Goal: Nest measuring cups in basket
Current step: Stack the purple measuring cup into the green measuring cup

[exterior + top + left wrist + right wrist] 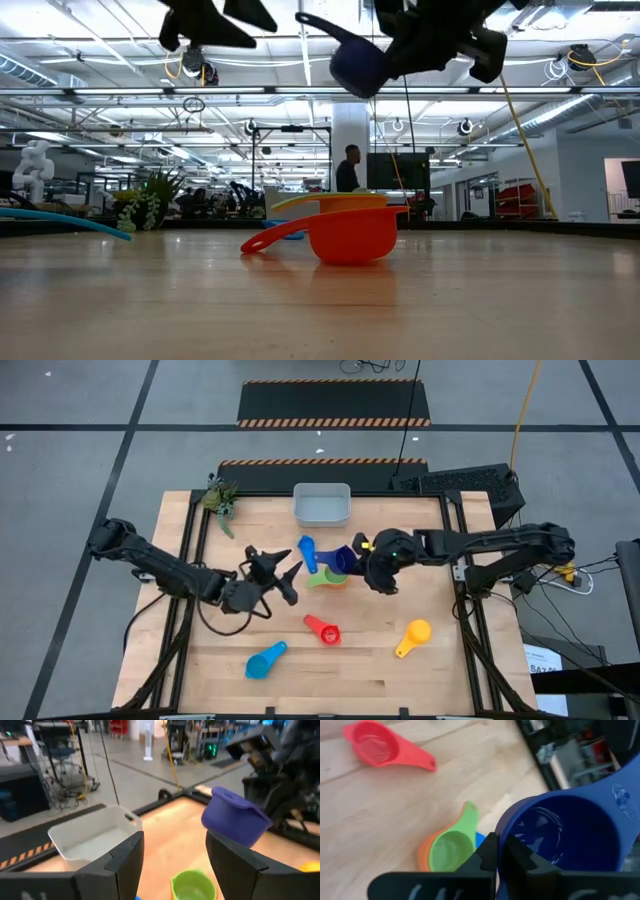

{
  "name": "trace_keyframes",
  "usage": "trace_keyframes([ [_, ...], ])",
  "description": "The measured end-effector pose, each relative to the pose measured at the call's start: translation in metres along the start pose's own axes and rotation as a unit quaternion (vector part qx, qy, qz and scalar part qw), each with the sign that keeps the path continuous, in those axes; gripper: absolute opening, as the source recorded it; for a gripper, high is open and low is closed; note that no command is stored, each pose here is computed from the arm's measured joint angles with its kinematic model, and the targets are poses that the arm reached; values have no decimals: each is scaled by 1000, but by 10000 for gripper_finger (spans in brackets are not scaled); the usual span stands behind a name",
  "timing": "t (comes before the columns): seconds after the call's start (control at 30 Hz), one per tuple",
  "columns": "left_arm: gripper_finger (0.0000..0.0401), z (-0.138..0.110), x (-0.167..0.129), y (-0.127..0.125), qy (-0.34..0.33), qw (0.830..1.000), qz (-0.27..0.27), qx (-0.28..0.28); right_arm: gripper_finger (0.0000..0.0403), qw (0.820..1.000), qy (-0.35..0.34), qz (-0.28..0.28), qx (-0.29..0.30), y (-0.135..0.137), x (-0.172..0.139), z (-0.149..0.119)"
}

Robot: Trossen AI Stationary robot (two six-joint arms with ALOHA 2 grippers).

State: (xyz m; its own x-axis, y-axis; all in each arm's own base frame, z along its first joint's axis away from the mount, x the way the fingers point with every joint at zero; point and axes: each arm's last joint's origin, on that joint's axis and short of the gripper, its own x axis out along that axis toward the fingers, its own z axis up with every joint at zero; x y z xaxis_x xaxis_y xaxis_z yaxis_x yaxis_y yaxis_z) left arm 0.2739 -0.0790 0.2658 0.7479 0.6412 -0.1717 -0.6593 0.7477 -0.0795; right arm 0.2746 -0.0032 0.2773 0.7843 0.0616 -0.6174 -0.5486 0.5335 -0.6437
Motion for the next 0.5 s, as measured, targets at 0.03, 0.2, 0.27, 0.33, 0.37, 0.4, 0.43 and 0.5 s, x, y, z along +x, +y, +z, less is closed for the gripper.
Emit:
trace_keyframes([
  [0.03, 214, -3, 2, 1, 12, 1000, -6, 2, 0, 1000, 3, 5, -2, 0, 1, -1],
  [0.2, 224, -22, 14, -1, 58, 998, -18, 21, 0, 999, 23, 28, -2, 2, 2, -7],
  [0.27, 236, -29, 18, -4, 66, 997, -17, 33, 0, 998, 35, 48, 1, 6, 1, -10],
  [0.33, 253, -38, 22, -7, 76, 996, -15, 51, 0, 997, 47, 67, 3, 9, 1, -12],
  [0.37, 262, -42, 23, -8, 81, 995, -16, 56, 0, 996, 52, 75, 3, 11, 0, -13],
  [0.4, 272, -46, 25, -9, 85, 994, -15, 62, 0, 995, 56, 82, 4, 12, 0, -14],
  [0.43, 282, -50, 26, -10, 89, 993, -14, 70, 0, 994, 59, 88, 5, 13, -1, -14],
  [0.5, 302, -58, 30, -12, 97, 992, -10, 82, 0, 994, 62, 93, 5, 14, -1, -15],
])
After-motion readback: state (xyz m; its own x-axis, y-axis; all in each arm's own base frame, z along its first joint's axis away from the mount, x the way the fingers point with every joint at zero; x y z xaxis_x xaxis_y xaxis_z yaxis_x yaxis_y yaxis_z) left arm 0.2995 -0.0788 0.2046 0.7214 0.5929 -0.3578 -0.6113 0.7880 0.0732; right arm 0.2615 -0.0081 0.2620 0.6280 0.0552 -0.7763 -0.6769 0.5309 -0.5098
